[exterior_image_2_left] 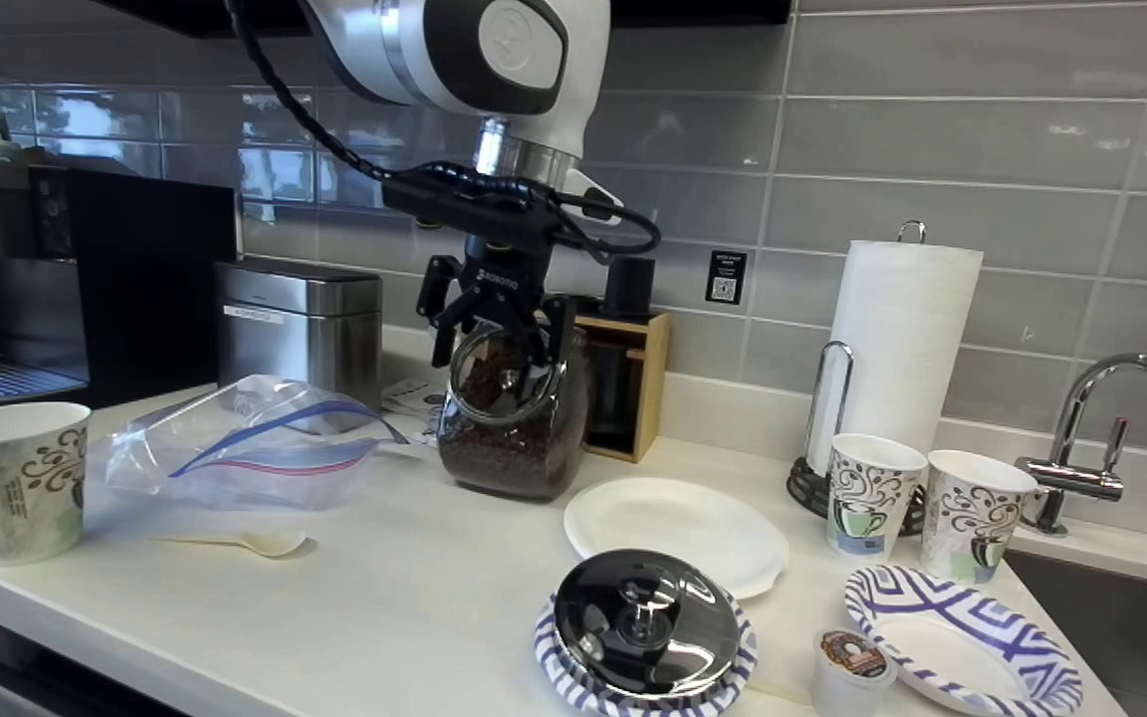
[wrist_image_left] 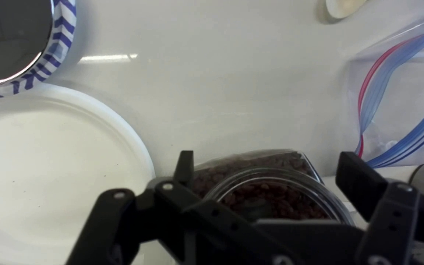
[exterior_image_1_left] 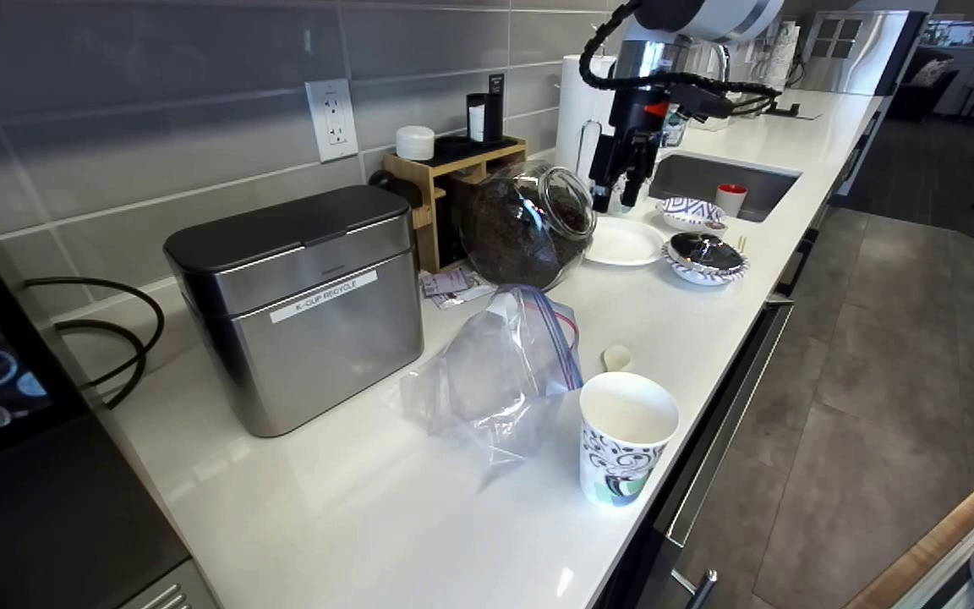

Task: Put the silver spoon inside the glass coffee jug

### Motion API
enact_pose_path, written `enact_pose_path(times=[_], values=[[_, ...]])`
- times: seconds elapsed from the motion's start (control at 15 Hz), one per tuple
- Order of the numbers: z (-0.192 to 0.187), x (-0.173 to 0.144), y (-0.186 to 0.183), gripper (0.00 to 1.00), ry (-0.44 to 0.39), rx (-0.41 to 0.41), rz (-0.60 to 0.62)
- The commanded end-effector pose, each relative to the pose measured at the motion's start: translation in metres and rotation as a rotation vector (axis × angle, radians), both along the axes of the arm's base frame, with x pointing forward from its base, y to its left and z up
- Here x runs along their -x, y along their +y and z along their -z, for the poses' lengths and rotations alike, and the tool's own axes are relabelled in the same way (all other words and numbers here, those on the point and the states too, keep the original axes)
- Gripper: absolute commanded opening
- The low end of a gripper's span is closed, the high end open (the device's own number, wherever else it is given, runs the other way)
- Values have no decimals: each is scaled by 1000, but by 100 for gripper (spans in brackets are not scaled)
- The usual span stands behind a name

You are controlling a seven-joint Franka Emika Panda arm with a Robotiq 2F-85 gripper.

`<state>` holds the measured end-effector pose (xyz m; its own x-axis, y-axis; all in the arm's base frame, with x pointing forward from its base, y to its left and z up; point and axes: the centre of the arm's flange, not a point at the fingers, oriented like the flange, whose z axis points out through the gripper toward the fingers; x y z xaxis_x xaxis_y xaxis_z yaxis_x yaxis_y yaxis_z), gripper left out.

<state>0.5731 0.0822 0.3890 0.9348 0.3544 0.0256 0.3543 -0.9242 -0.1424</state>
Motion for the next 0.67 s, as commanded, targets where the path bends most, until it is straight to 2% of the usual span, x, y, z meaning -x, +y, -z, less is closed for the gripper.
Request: enact_pose_path(times=[0.0, 0.4, 0.6], values=[[-2, 36, -10, 100, -117, 23, 1], [-13, 65, -23, 100, -260, -8, 22], [-17, 78, -32, 100, -272, -38, -20]])
